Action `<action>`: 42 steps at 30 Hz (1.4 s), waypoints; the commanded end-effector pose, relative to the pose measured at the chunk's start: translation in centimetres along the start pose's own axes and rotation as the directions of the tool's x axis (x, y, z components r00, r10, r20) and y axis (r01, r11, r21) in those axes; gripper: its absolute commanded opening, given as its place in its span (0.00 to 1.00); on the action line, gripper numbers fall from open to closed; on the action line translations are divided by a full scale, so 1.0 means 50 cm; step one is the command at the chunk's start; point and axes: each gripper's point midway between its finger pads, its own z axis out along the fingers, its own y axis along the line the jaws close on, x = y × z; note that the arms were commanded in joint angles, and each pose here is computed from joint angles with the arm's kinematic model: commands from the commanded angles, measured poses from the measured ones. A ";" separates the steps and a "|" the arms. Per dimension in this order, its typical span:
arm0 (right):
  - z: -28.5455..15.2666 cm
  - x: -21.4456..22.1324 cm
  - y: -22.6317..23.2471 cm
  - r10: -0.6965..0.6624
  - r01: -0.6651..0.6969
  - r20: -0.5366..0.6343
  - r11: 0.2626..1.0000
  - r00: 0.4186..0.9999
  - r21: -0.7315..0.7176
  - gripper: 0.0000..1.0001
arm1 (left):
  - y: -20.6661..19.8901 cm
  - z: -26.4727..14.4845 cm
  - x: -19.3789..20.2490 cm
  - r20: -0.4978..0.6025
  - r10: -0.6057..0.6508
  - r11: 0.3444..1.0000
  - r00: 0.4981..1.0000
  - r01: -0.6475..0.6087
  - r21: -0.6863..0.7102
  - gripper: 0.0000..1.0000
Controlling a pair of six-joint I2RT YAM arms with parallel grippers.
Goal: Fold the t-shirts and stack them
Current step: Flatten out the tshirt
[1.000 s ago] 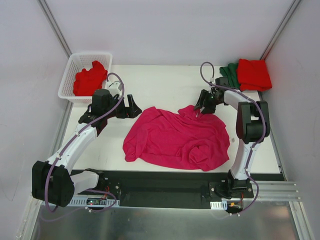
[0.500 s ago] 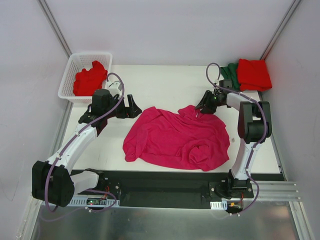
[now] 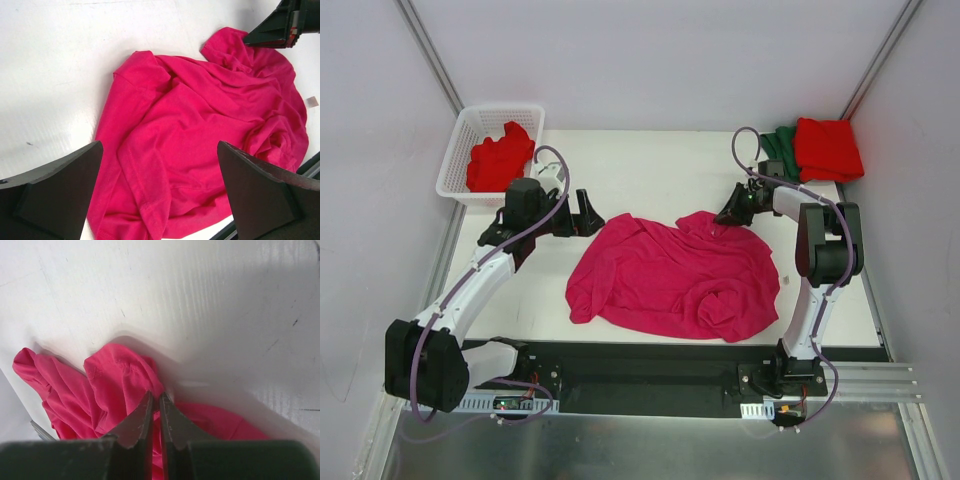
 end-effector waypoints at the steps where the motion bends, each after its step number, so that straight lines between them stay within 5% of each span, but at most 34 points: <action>1: -0.014 -0.010 0.016 -0.022 0.022 0.021 0.999 1.000 -0.030 0.06 | 0.008 0.013 -0.030 0.026 0.031 0.999 0.999 -0.030 -0.030 0.99; 9: -0.014 -0.009 0.016 -0.022 0.023 0.021 0.999 1.000 -0.038 0.01 | 0.038 0.107 -0.068 -0.020 0.095 0.991 0.995 -0.096 -0.094 0.93; 17: -0.005 -0.006 0.014 -0.013 0.013 0.008 0.999 1.000 -0.051 0.01 | -0.015 0.201 -0.045 -0.102 0.300 0.953 0.949 -0.304 -0.024 0.88; 25: -0.002 -0.007 0.021 -0.013 0.013 0.001 0.998 1.000 -0.067 0.02 | 0.074 0.216 -0.007 -0.213 0.396 0.888 0.893 -0.431 -0.161 0.84; 42: 0.002 -0.005 0.020 -0.010 0.009 -0.010 0.997 1.000 -0.072 0.01 | 0.082 0.259 0.027 -0.278 0.373 0.911 0.885 -0.407 -0.071 0.80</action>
